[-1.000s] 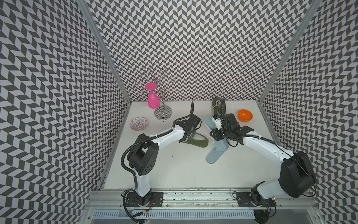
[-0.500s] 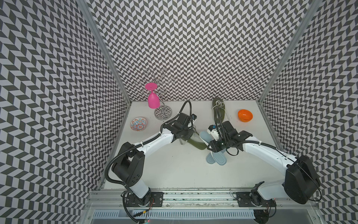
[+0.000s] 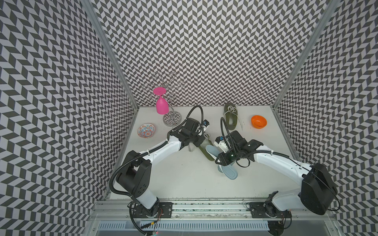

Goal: Insert the insole into the shoe

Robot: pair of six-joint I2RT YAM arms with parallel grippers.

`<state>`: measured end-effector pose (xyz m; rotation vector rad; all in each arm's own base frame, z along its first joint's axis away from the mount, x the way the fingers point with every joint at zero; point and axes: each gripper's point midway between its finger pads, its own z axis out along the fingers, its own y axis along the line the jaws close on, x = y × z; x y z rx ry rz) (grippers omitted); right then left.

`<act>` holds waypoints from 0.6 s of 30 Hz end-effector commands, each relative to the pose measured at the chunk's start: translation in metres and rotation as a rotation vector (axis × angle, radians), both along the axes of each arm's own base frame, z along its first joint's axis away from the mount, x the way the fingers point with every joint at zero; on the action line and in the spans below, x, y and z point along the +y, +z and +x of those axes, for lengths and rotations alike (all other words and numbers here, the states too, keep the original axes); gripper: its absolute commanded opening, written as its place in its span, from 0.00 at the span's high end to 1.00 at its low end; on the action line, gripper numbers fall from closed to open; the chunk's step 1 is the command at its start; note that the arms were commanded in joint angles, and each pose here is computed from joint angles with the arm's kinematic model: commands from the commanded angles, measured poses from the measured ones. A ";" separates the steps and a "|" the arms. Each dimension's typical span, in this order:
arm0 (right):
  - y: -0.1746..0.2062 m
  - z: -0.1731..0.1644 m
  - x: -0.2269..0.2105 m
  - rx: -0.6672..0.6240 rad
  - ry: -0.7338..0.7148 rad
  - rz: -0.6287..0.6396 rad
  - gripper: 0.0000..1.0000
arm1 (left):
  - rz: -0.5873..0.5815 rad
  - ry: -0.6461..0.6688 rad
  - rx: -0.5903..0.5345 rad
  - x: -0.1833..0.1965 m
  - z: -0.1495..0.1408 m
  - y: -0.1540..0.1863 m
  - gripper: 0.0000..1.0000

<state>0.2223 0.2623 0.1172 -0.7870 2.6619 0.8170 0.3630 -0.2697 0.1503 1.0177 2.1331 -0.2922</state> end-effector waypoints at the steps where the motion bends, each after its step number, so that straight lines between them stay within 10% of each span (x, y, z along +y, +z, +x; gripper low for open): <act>1: 0.002 0.016 0.011 -0.025 -0.011 0.001 0.68 | -0.090 -0.060 -0.098 -0.012 0.000 0.037 1.00; 18: 0.006 0.090 0.036 -0.139 0.003 -0.097 0.67 | -0.076 -0.223 -0.073 -0.034 -0.028 0.030 1.00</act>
